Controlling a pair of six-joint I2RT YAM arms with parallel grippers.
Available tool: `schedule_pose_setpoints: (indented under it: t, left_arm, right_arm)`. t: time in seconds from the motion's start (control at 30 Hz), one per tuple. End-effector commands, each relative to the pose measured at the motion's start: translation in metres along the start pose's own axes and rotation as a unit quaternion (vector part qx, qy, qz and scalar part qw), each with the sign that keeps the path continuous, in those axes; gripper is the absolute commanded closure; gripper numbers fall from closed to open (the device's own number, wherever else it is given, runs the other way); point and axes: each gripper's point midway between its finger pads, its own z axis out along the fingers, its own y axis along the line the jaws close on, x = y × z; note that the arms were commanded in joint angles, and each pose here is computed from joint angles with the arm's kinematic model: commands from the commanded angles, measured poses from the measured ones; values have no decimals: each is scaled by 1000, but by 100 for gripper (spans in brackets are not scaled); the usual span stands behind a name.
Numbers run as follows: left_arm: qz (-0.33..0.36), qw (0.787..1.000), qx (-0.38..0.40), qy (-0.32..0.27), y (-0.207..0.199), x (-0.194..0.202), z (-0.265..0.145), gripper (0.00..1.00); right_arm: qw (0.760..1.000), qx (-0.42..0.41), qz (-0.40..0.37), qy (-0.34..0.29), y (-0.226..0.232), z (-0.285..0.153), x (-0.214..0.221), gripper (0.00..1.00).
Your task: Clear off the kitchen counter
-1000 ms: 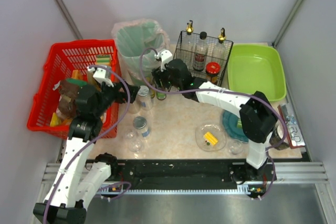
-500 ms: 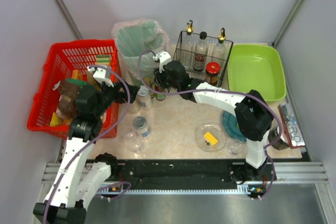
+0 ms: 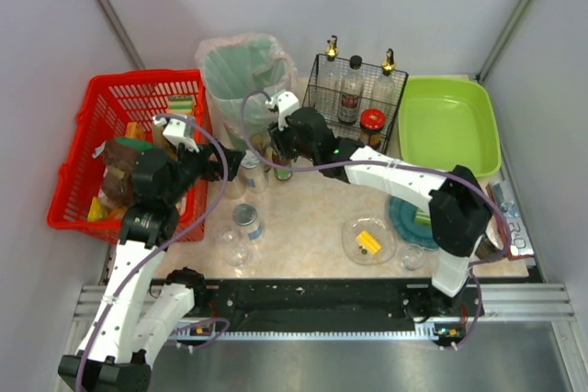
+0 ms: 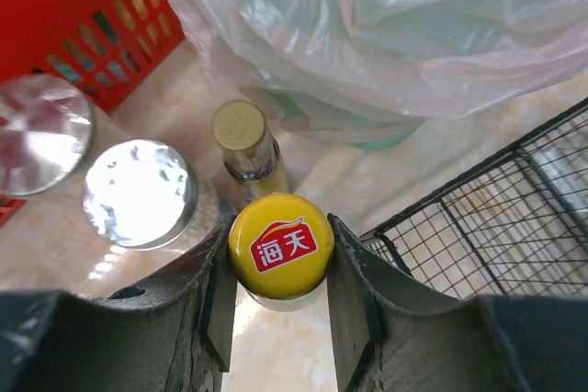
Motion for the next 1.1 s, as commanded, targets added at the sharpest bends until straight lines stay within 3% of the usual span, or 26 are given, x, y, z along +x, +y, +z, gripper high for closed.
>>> schedule_pose_setpoints:
  t: [0.0,0.17,0.47,0.77,1.07]
  left_arm:
    - [19,999,23,-28,-10,-14,-3,5]
    - [19,999,26,-28,-11,-13,-3,5]
    - [18,999,27,-26,-11,-13,-2,5]
    - [18,999,26,-24,-10,-12,-1,5]
    - [17,999,27,-22,-10,-11,0,5]
  right_arm:
    - [980,-1,30,-195,-3,-85,-145,100]
    - [969,42,38,-241,-24,-131,-177,100]
    - [940,223,22,-258,-106,-179,-195,100]
    - [915,289,43,-277,-159,-188,-199,100]
    - [918,302,48,-252,-182,-162,-176,100]
